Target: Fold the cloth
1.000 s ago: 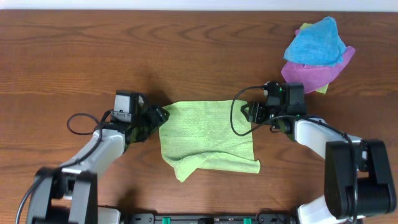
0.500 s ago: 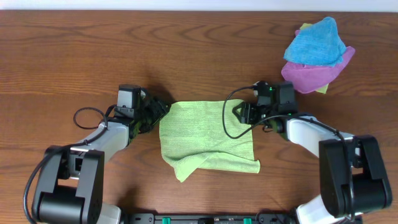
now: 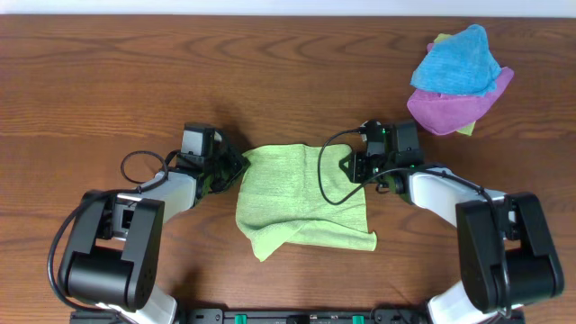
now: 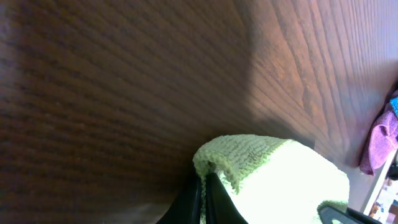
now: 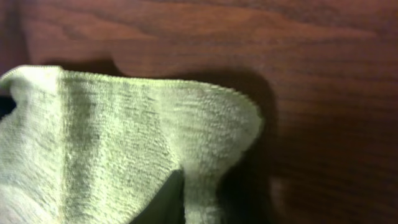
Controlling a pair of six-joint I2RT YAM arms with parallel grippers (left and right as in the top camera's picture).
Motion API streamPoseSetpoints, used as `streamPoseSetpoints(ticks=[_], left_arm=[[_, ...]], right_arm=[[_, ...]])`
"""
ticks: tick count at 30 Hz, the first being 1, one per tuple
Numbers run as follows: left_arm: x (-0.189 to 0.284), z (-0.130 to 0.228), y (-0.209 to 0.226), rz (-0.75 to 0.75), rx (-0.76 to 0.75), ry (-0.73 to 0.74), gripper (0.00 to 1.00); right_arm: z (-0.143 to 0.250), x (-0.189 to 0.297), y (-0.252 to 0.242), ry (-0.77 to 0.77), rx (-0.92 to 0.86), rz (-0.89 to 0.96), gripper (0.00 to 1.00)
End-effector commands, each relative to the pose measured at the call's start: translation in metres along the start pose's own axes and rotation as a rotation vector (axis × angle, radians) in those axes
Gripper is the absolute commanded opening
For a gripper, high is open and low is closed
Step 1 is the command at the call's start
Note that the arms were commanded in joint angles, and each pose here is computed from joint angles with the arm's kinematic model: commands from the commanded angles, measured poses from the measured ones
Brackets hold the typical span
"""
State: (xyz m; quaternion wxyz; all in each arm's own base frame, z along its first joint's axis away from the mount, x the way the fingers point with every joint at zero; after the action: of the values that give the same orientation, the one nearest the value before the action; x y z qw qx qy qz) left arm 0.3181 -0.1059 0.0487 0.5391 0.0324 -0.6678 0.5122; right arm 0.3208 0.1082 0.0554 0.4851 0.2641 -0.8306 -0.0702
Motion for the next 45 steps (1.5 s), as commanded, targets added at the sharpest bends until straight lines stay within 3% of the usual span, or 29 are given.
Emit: streamPoseSetpoints(ticks=[1, 12, 17, 20, 22, 24, 28, 29, 37, 45], left_arm=[[-0.013, 0.004, 0.029, -0.093, 0.023, -0.003, 0.06], [-0.008, -0.041, -0.048, 0.062, -0.013, -0.217, 0.06], [-0.02, -0.059, -0.072, 0.097, -0.022, -0.227, 0.06], [-0.03, -0.07, -0.082, 0.109, -0.031, -0.226, 0.07], [-0.034, -0.076, -0.088, 0.117, -0.039, -0.229, 0.16], [-0.033, -0.083, -0.093, 0.13, -0.061, -0.23, 0.27], [-0.021, -0.097, -0.102, 0.17, -0.107, -0.229, 0.59], [-0.019, -0.1, -0.103, 0.182, -0.11, -0.219, 0.63], [0.0, -0.113, -0.093, 0.178, -0.136, -0.139, 0.8], [0.025, -0.093, -0.079, 0.039, -0.244, -0.065, 0.89]], right_arm=[[0.002, -0.006, 0.0, -0.004, 0.011, 0.006, 0.01], [-0.08, 0.007, -0.007, -0.233, 0.091, 0.157, 0.01], [-0.113, -0.009, -0.014, -0.256, 0.104, 0.157, 0.02], [-0.124, -0.019, -0.018, -0.26, 0.106, 0.156, 0.24], [-0.129, -0.02, -0.018, -0.265, 0.107, 0.157, 0.43], [-0.131, -0.017, -0.016, -0.265, 0.108, 0.156, 0.54], [-0.128, -0.001, -0.004, -0.213, 0.095, 0.112, 0.61], [-0.126, 0.004, 0.002, -0.196, 0.094, 0.075, 0.63], [-0.109, 0.058, 0.058, -0.089, 0.08, -0.194, 0.75], [-0.059, 0.075, 0.089, 0.151, 0.106, -0.298, 0.84]])
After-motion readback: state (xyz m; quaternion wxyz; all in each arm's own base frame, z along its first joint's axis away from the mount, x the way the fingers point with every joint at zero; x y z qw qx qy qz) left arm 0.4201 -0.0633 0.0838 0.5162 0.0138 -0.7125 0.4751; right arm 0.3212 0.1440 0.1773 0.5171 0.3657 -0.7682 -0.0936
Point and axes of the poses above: each gripper's point midway between its finger pads, its own x axis back along the fingers, its own y axis along the line the jaws close on, z = x × y, the point moved 7 cm from there along x, back along the fingers, and after that the axes turned 14 degrees about x, right-handed, at the moved point
